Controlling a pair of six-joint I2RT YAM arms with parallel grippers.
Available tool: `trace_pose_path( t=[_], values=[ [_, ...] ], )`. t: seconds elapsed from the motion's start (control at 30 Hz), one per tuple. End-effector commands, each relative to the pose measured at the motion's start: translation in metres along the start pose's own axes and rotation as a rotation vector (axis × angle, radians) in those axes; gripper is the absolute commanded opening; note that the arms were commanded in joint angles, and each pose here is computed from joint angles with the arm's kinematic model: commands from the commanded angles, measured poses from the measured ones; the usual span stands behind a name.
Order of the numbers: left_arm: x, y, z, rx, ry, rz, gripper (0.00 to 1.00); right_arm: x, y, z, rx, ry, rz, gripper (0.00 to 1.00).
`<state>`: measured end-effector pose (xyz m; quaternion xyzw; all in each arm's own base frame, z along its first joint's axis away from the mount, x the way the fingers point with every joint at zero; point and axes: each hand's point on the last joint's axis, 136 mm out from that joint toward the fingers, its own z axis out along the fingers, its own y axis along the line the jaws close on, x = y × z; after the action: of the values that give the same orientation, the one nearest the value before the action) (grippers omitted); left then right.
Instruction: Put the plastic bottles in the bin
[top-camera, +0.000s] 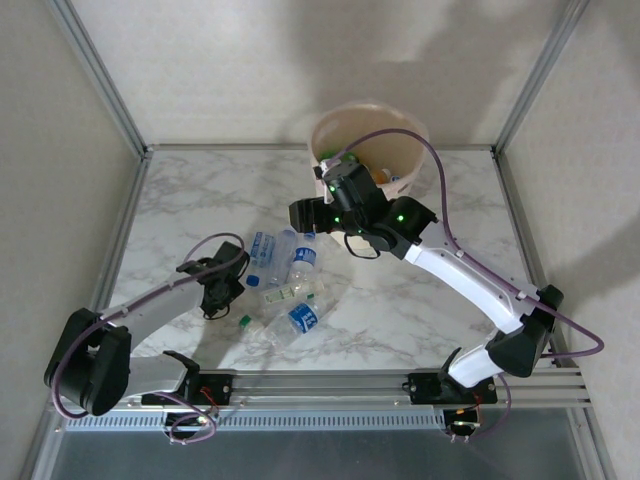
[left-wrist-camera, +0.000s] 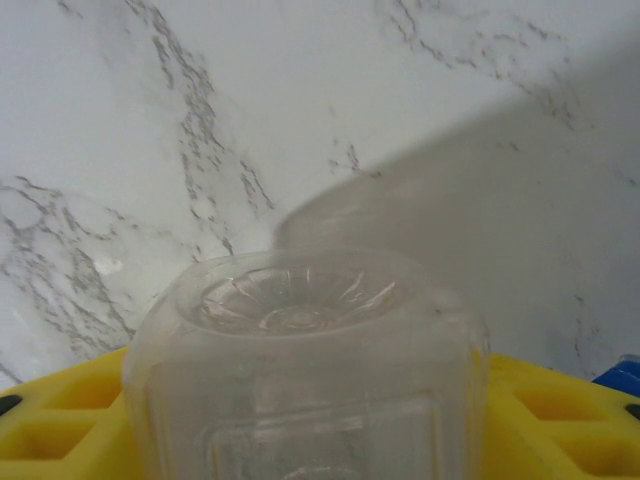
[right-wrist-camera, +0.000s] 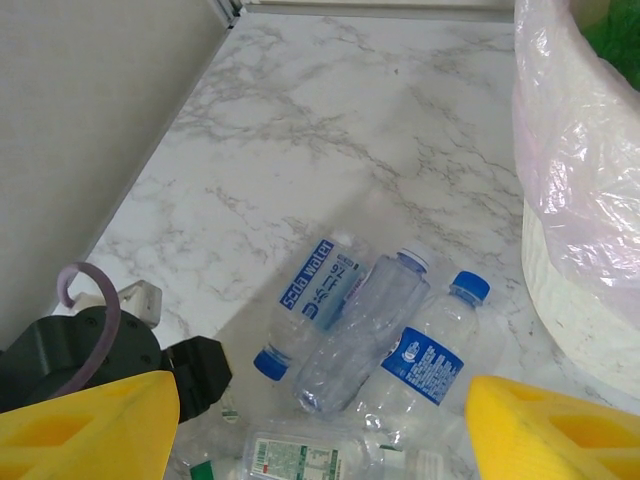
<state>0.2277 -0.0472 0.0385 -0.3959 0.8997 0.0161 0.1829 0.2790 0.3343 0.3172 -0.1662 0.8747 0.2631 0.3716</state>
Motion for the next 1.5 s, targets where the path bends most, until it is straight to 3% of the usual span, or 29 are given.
trace_pose_path(
  t=[0.0,0.2,0.4,0.5,0.67,0.93,1.47],
  values=[
    [-0.023,-0.005,-0.023,0.0,-0.084,0.012,0.52,-0.004,0.009,-0.01,-0.037,-0.031,0.006,0.76],
    [-0.057,-0.039,-0.077,0.091,-0.147,0.028,0.48,-0.008,0.015,-0.015,-0.069,-0.034,-0.013,0.76],
    [-0.098,-0.093,-0.152,0.277,-0.208,0.035,0.47,-0.011,0.039,-0.031,-0.208,-0.041,-0.045,0.78],
    [-0.109,-0.133,-0.191,0.463,-0.204,0.032,0.47,-0.012,0.048,-0.04,-0.281,-0.035,-0.042,0.8],
    [-0.109,-0.189,-0.242,0.753,-0.146,0.062,0.46,-0.011,0.033,-0.039,-0.264,0.003,-0.006,0.85],
    [-0.099,-0.227,-0.273,0.984,-0.068,0.068,0.47,0.016,0.046,-0.032,-0.415,0.132,0.065,0.87],
    [-0.069,-0.248,-0.291,1.175,0.081,0.098,0.44,0.015,0.044,-0.021,-0.411,0.122,0.127,0.69]
  ],
)
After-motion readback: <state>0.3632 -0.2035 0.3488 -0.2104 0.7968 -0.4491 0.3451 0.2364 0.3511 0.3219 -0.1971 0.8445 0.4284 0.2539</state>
